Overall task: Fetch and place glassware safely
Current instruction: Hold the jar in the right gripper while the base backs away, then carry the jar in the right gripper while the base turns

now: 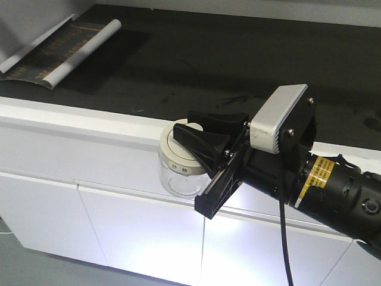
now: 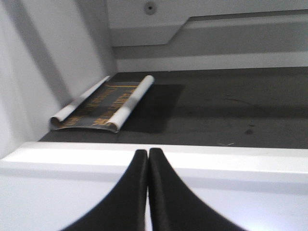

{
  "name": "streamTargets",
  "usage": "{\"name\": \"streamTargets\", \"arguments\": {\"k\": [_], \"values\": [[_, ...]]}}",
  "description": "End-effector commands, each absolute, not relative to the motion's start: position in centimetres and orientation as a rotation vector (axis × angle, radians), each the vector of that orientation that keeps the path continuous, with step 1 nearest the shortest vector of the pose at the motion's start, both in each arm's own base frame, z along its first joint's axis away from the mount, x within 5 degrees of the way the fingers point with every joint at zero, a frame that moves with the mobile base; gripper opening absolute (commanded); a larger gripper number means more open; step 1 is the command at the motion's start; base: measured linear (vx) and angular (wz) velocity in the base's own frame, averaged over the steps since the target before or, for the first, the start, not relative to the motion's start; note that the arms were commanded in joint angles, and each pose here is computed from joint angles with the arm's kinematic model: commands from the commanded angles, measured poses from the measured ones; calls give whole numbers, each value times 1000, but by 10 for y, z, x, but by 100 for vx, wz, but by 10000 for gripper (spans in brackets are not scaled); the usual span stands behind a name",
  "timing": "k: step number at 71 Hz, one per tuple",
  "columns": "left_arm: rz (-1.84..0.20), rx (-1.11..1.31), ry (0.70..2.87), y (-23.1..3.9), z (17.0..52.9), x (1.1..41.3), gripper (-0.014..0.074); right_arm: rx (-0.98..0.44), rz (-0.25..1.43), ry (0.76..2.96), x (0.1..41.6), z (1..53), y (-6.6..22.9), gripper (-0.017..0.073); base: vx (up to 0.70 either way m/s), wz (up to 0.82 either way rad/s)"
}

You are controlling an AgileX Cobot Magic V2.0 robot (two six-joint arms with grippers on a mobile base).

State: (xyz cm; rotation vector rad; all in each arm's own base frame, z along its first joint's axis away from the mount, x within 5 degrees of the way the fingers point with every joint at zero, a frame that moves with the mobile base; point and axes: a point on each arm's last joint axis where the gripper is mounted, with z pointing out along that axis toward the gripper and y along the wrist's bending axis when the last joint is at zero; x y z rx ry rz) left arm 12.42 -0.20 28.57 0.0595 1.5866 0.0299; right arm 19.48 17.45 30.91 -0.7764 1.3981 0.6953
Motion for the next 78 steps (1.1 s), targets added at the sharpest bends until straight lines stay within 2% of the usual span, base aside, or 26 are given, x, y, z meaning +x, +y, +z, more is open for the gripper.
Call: {"name": "streamTargets", "arguments": {"k": [1,78], "values": [[10,50,1488,-3,301,124,-7,-736,754,1258,188,335,173,-3,-7,40],[10,50,1488,-3,301,124,-7,-736,756,1256,188,335,173,-3,-11,44]]}}
